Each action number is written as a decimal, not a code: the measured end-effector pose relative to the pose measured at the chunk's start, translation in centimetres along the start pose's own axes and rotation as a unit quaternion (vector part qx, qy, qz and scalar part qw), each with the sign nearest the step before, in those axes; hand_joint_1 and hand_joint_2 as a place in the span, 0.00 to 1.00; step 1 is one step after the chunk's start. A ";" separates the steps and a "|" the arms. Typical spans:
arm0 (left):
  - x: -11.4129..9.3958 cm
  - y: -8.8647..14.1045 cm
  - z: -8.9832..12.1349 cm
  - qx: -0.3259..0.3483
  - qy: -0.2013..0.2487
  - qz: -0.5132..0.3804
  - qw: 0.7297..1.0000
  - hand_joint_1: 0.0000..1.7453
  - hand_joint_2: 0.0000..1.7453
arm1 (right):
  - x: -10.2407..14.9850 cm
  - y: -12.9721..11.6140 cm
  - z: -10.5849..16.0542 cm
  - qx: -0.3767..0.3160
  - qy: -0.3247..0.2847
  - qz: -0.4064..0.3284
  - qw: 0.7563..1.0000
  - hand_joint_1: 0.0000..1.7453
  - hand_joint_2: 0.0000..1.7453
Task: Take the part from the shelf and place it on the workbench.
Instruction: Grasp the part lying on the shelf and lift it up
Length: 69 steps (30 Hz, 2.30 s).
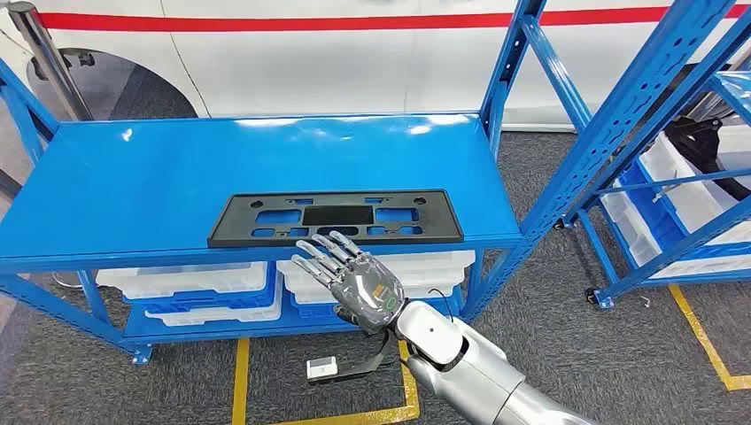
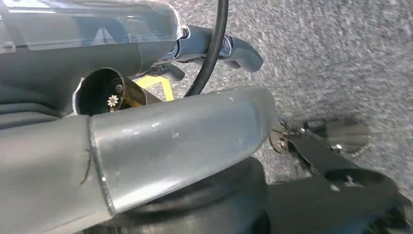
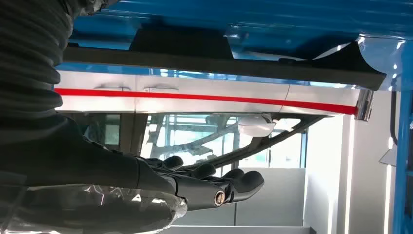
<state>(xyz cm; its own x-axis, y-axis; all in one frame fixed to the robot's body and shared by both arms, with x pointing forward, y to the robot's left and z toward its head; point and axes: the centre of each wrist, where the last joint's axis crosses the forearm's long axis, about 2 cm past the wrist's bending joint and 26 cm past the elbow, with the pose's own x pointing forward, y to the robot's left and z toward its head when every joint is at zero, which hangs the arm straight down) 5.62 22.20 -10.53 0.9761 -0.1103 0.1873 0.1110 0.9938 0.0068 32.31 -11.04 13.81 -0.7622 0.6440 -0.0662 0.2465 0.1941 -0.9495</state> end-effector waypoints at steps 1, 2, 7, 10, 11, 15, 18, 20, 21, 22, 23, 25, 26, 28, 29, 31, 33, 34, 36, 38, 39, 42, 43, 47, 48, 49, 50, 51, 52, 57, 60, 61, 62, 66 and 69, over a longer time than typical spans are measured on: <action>0.0 0.0 0.0 0.000 0.000 0.000 1.000 0.00 0.00 | 0.0 0.1 0.0 0.003 0.000 -0.001 1.000 0.00 1.00; 0.0 0.0 0.0 0.000 0.000 0.000 1.000 0.00 0.00 | 0.0 0.1 0.1 0.006 -0.001 -0.002 1.000 0.00 1.00; 0.0 -0.2 0.0 -0.002 0.000 0.000 1.000 0.00 0.00 | -0.3 0.0 -0.1 0.025 -0.009 -0.005 1.000 0.00 1.00; 0.1 -0.2 0.0 -0.004 -0.003 -0.002 1.000 0.00 0.00 | -0.4 0.0 -0.3 0.042 -0.023 -0.007 0.999 0.00 1.00; 0.1 -0.2 0.0 -0.004 -0.002 -0.003 1.000 0.00 0.00 | -0.4 0.1 -0.2 0.047 -0.026 -0.008 0.999 0.00 1.00; 0.1 -0.2 0.0 -0.005 -0.003 -0.002 1.000 0.00 0.00 | -0.4 0.0 -0.5 0.062 -0.036 -0.013 0.997 0.00 1.00; -0.1 -0.1 0.0 -0.005 -0.002 -0.002 1.000 0.00 0.00 | -0.2 0.2 -0.5 0.072 -0.042 -0.015 0.996 0.00 1.00; -0.2 -0.1 0.0 -0.004 -0.001 -0.002 1.000 0.00 0.00 | -0.1 0.3 -0.5 0.075 -0.043 -0.016 0.996 0.00 1.00; -0.2 0.0 0.0 -0.003 0.000 -0.002 1.000 0.00 0.00 | -0.1 0.2 -0.5 0.075 -0.043 -0.016 0.996 0.00 1.00; -0.1 0.0 0.0 -0.003 -0.001 -0.002 1.000 0.00 0.00 | -0.2 0.2 -0.6 0.076 -0.044 -0.015 0.996 0.00 1.00; -0.1 0.0 0.0 -0.003 -0.002 -0.002 1.000 0.00 0.00 | -0.2 0.1 -0.6 0.076 -0.044 -0.015 0.996 0.00 1.00; 0.0 0.0 0.0 -0.003 -0.003 -0.002 1.000 0.00 0.00 | -0.3 0.1 -0.7 0.077 -0.045 -0.013 0.996 0.00 1.00; 0.0 0.0 0.0 -0.003 -0.003 -0.002 1.000 0.00 0.00 | -0.3 0.1 -0.7 0.078 -0.046 -0.014 0.996 0.00 1.00; -0.1 0.0 0.0 -0.004 -0.003 -0.001 1.000 0.00 0.00 | -0.4 0.0 -0.9 0.081 -0.046 -0.014 0.996 0.00 1.00; 0.0 0.0 0.0 -0.004 -0.004 -0.001 1.000 0.00 0.00 | -0.4 -0.1 -1.0 0.083 -0.045 -0.015 0.995 0.00 1.00; 0.0 0.0 0.0 -0.004 -0.005 0.000 1.000 0.00 0.00 | -0.5 -0.1 -1.0 0.087 -0.044 -0.016 0.995 0.00 1.00; 0.0 0.0 0.0 -0.005 -0.004 0.000 1.000 0.00 0.00 | -0.5 0.1 -0.8 0.093 -0.045 -0.018 0.995 0.00 1.00; -0.1 0.0 0.0 -0.005 -0.004 0.001 1.000 0.00 0.00 | -0.4 0.2 -0.8 0.095 -0.045 -0.018 0.994 0.00 1.00; -0.1 -0.1 0.0 -0.006 -0.003 0.002 1.000 0.00 0.00 | -0.4 0.2 -0.8 0.097 -0.047 -0.017 0.994 0.00 1.00; 0.0 -0.3 0.0 -0.008 -0.004 0.002 1.000 0.00 0.00 | -0.5 0.1 -0.9 0.098 -0.047 -0.017 0.994 0.00 1.00; 0.0 -0.4 0.1 -0.009 -0.004 0.003 1.000 0.00 0.00 | -0.5 0.1 -0.9 0.099 -0.047 -0.017 0.994 0.00 1.00; 0.1 -0.6 0.1 -0.010 -0.005 0.004 1.000 0.00 0.00 | -0.6 0.1 -0.9 0.103 -0.046 -0.019 0.993 0.00 1.00; 0.1 -0.6 0.1 -0.010 -0.005 0.004 1.000 0.00 0.00 | -0.6 0.1 -0.9 0.104 -0.045 -0.019 0.993 0.00 1.00; 0.1 -0.5 0.1 -0.009 -0.005 0.005 1.000 0.00 0.00 | -0.6 0.1 -1.0 0.108 -0.045 -0.020 0.993 0.00 1.00; 0.0 -0.5 0.1 -0.009 -0.004 0.005 1.000 0.00 0.00 | -0.5 0.2 -0.9 0.110 -0.046 -0.020 0.993 0.00 1.00; -0.1 -0.5 0.1 -0.009 -0.003 0.006 1.000 0.00 0.00 | -0.5 0.3 -0.9 0.112 -0.046 -0.020 0.992 0.00 1.00; -0.1 -0.4 0.1 -0.008 -0.002 0.006 1.000 0.00 0.00 | -0.5 0.3 -0.9 0.114 -0.046 -0.020 0.992 0.00 1.00; -0.2 -0.4 0.1 -0.008 -0.002 0.006 1.000 0.00 0.00 | -0.5 0.3 -0.9 0.117 -0.045 -0.020 0.992 0.00 1.00; -0.2 -0.4 0.1 -0.008 -0.002 0.007 1.000 0.00 0.00 | -0.5 0.4 -0.9 0.120 -0.044 -0.021 0.992 0.00 1.00; 0.0 -0.3 0.0 -0.007 -0.002 0.007 1.000 0.00 0.00 | -0.6 0.5 -0.8 0.131 -0.042 -0.022 0.990 0.00 1.00; 0.0 -0.3 0.0 -0.007 -0.001 0.008 1.000 0.00 0.00 | -0.7 0.5 -0.9 0.138 -0.040 -0.022 0.989 0.00 1.00; 0.0 -0.3 0.0 -0.007 -0.001 0.009 1.000 0.00 0.00 | -0.8 0.5 -0.9 0.141 -0.038 -0.023 0.989 0.00 1.00; 0.0 -0.3 0.0 -0.007 -0.001 0.010 1.000 0.00 0.00 | -0.8 0.6 -0.9 0.146 -0.036 -0.024 0.988 0.00 1.00; -0.2 -0.3 0.0 -0.007 0.001 0.013 1.000 0.00 0.00 | -0.9 0.9 -0.7 0.165 -0.029 -0.028 0.985 0.00 1.00; -0.1 -0.3 0.0 -0.007 0.001 0.015 1.000 0.00 0.00 | -1.2 0.8 -0.8 0.173 -0.024 -0.027 0.984 0.00 1.00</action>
<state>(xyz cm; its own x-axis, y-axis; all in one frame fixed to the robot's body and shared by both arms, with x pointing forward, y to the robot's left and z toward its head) 5.49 21.94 -10.52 0.9793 -0.0811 0.1856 0.0850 0.9963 -0.0133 33.91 -11.03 13.34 -0.7982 0.6021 -0.0185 -0.0078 -0.0410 -0.9991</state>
